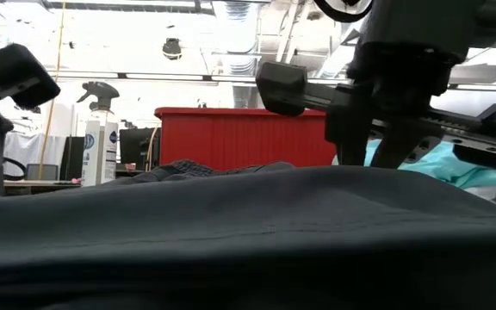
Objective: Fold Laundry from Bin
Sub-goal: Fold the black shorts
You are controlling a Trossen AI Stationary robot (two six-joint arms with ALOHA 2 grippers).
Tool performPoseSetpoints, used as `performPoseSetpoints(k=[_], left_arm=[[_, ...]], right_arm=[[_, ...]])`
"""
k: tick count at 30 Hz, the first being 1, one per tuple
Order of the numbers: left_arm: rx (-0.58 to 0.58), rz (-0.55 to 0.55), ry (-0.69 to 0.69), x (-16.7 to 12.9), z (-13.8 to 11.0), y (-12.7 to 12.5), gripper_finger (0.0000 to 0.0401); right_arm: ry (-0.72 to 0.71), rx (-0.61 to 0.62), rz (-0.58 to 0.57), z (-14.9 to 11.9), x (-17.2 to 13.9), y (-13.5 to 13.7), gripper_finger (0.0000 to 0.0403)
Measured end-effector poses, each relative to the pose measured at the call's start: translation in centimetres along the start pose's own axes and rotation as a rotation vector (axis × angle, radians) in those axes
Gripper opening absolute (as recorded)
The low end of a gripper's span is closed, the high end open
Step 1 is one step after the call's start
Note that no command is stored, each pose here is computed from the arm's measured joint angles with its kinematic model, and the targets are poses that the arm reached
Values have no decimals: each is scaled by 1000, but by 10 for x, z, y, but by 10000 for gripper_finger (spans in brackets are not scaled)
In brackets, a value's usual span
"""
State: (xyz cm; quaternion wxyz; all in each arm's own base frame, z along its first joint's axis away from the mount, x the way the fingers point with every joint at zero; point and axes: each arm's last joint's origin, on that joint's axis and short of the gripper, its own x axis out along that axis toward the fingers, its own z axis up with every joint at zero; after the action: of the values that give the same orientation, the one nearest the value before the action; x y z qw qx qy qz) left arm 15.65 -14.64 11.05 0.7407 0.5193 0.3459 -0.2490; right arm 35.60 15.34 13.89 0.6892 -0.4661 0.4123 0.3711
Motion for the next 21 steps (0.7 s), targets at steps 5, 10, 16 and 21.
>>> performPoseSetpoints(k=[5,10,16,21], left_arm=[[-2,9,-18,2,1,2,9],[-2,40,-20,2,5,6,1],[-25,135,-2,-2,17,19,0],[-98,175,32,-8,27,31,0]], right_arm=[[25,69,-27,0,0,-1,62],[63,69,-62,3,-2,-1,21],[68,253,-87,9,-12,-14,21],[88,390,-66,14,-23,-20,21]])
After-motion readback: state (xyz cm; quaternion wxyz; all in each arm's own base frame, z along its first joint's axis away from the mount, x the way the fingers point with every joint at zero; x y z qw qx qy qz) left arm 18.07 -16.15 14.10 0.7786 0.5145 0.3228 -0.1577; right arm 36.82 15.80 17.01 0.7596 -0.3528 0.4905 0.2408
